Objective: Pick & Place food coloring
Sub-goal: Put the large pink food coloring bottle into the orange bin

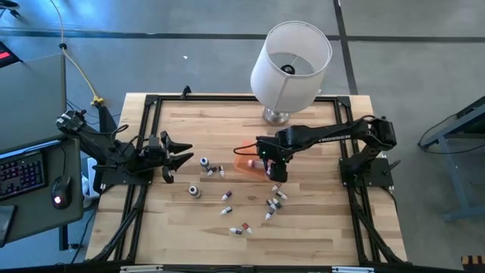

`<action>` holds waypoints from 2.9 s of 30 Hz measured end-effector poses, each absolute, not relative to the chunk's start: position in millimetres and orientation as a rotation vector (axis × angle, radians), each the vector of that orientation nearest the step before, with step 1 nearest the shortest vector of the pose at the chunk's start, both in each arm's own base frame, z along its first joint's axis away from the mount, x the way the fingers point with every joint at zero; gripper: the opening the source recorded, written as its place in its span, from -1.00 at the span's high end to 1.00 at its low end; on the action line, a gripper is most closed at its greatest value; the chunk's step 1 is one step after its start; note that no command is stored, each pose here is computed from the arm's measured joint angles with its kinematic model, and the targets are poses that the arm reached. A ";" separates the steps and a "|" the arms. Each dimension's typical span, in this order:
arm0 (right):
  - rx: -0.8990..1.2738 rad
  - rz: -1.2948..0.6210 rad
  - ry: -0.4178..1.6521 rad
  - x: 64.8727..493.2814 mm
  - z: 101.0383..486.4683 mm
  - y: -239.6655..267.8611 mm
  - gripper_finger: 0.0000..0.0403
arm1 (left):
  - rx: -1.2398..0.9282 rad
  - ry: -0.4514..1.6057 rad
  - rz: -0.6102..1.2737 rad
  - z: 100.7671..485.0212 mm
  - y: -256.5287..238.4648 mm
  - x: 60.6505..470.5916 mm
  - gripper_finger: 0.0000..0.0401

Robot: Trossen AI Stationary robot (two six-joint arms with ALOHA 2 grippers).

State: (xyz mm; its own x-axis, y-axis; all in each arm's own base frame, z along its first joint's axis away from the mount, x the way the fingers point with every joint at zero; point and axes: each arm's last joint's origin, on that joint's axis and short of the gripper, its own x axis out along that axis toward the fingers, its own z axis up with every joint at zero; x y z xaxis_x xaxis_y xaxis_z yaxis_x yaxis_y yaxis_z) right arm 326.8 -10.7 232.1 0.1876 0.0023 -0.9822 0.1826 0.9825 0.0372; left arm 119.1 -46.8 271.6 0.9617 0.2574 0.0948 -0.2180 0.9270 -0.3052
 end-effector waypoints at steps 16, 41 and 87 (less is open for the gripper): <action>0.037 -0.143 1.219 344.2 276.2 -13.8 0.21 | -0.303 -0.142 0.250 272.4 -46.6 119.0 0.22; -0.013 -0.094 1.189 407.9 178.2 -58.8 0.30 | -0.292 -0.127 0.224 271.1 -47.5 119.3 0.22; -0.156 0.168 1.202 396.0 149.1 -39.1 0.20 | -0.292 -0.127 0.231 270.9 -47.3 119.3 0.22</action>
